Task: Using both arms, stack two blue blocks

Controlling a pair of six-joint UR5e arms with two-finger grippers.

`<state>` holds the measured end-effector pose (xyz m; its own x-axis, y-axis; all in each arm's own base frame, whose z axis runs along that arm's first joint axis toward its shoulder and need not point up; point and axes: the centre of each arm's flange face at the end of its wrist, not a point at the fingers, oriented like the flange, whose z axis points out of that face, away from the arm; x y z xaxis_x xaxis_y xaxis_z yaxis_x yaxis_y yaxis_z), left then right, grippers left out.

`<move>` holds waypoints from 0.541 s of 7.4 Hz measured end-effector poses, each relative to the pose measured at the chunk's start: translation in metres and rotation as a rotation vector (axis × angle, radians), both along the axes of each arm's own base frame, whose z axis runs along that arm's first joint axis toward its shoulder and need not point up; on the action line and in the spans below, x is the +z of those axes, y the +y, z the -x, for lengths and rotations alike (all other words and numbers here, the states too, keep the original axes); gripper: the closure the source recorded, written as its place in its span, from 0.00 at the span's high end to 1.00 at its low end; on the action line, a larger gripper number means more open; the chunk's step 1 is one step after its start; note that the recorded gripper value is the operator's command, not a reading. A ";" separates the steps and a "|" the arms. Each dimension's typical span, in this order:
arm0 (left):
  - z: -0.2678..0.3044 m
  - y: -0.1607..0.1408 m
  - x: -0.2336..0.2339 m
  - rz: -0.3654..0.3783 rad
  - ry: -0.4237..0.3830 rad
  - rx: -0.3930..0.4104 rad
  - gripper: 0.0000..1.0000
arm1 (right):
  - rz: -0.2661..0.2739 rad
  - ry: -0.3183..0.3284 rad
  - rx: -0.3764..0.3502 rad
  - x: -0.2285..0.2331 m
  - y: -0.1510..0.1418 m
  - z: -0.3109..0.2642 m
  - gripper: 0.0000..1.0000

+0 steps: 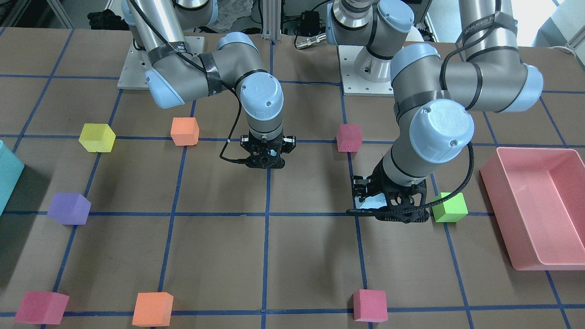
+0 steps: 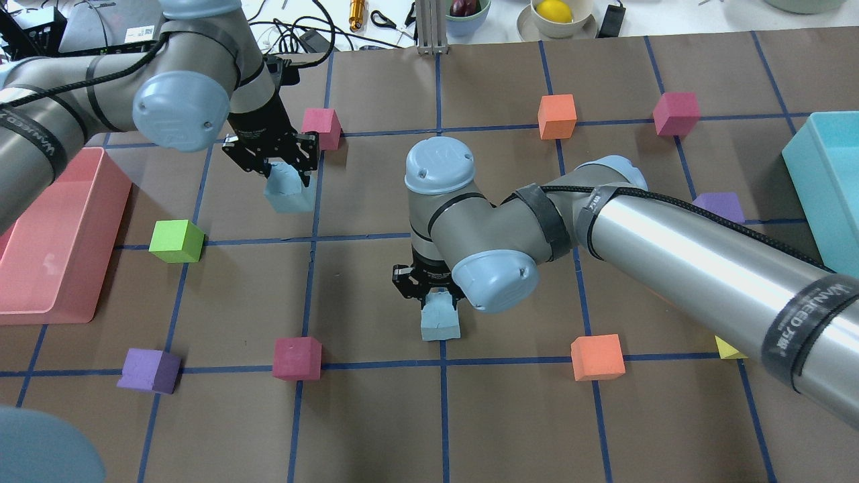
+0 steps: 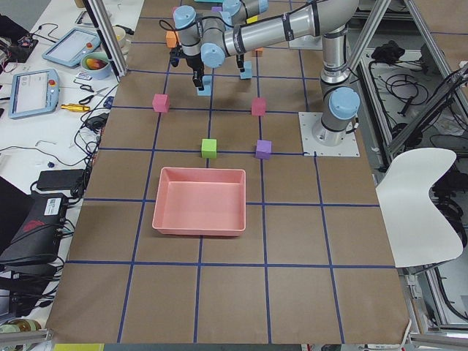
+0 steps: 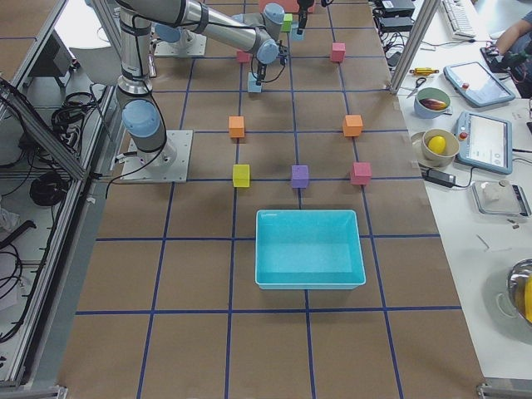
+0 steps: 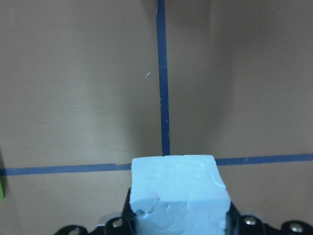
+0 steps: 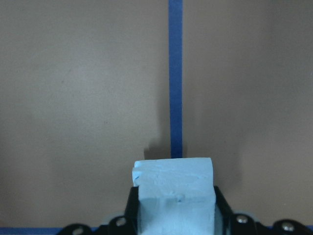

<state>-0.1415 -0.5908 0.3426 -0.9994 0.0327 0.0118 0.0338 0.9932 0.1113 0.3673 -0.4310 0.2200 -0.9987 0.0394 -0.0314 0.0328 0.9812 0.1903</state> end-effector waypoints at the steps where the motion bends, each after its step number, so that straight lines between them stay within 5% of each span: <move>1: 0.001 0.010 0.015 -0.005 0.000 0.000 0.00 | -0.003 0.004 -0.009 -0.001 0.001 0.001 1.00; 4: 0.002 0.030 0.042 -0.006 -0.002 0.006 0.00 | 0.008 -0.001 -0.029 0.009 -0.005 0.003 1.00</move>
<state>-0.1431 -0.5604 0.3843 -0.9996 0.0262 0.0102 0.0272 0.9927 0.1178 0.3640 -0.4364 0.2293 -0.9972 0.0677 -0.0328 0.0606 0.9814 0.1821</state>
